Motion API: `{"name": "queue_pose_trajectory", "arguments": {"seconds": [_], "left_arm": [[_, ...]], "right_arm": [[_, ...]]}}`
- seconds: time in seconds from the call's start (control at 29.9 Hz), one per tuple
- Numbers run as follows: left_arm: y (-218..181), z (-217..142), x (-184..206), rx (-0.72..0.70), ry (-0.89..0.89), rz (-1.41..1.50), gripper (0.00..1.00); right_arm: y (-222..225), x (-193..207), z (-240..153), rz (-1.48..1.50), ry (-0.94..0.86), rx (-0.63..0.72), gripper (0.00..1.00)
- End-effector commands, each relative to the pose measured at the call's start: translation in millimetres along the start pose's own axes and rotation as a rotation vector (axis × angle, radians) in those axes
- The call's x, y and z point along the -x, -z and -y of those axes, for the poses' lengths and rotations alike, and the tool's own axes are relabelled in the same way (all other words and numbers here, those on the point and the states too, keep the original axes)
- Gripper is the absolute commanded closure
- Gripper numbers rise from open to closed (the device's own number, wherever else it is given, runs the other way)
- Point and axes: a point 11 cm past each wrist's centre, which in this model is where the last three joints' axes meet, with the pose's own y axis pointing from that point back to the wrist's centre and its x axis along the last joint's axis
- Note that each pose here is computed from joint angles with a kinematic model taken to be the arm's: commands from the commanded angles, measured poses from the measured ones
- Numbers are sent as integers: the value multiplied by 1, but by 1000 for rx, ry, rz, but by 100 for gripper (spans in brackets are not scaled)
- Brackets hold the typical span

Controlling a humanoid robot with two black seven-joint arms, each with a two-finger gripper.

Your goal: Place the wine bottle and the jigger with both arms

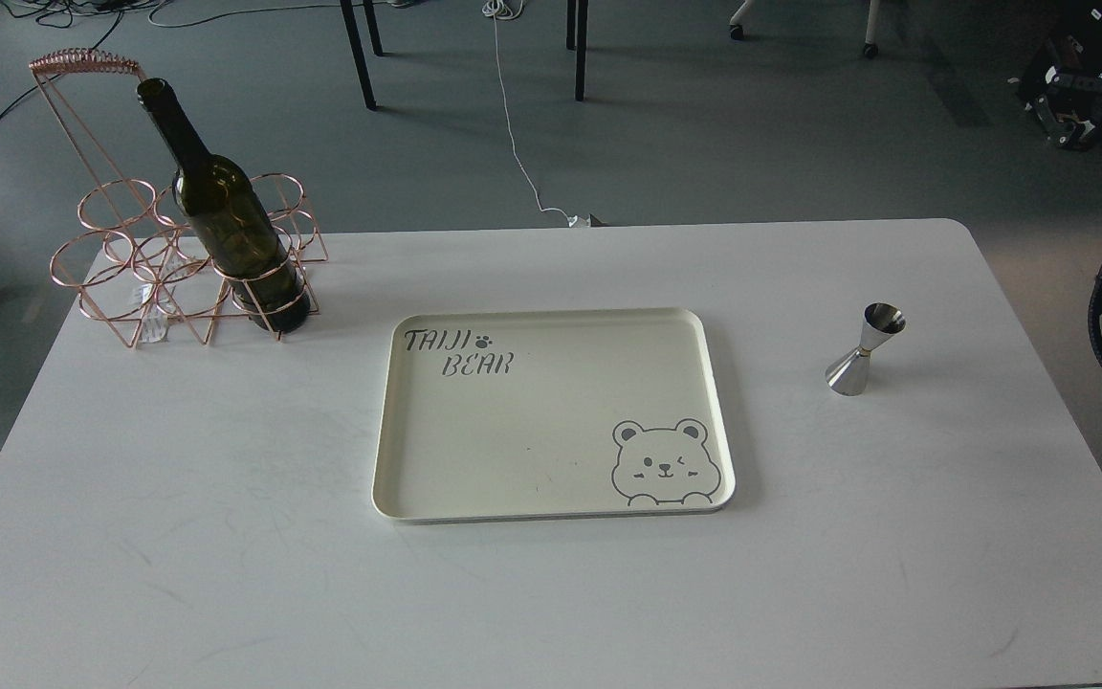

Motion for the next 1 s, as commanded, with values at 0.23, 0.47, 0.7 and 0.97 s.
{"name": "queue_pose_trajectory", "arguments": {"seconds": [0.23, 0.47, 0.7, 0.97], "left_arm": [[53, -21, -38, -70, -326, -516, 2], [94, -48, -20, -110, -352, -744, 2], [137, -82, -2, -117, -384, -946, 1], [161, -105, 31, -132, -385, -1066, 1]], "right_arm": [[-9, -20, -10, 11, -61, 6, 1], [-19, -41, -23, 99, -145, 0, 1], [-33, -42, -28, 285, -151, -42, 1], [-61, -51, -48, 489, -203, -93, 1]]}}
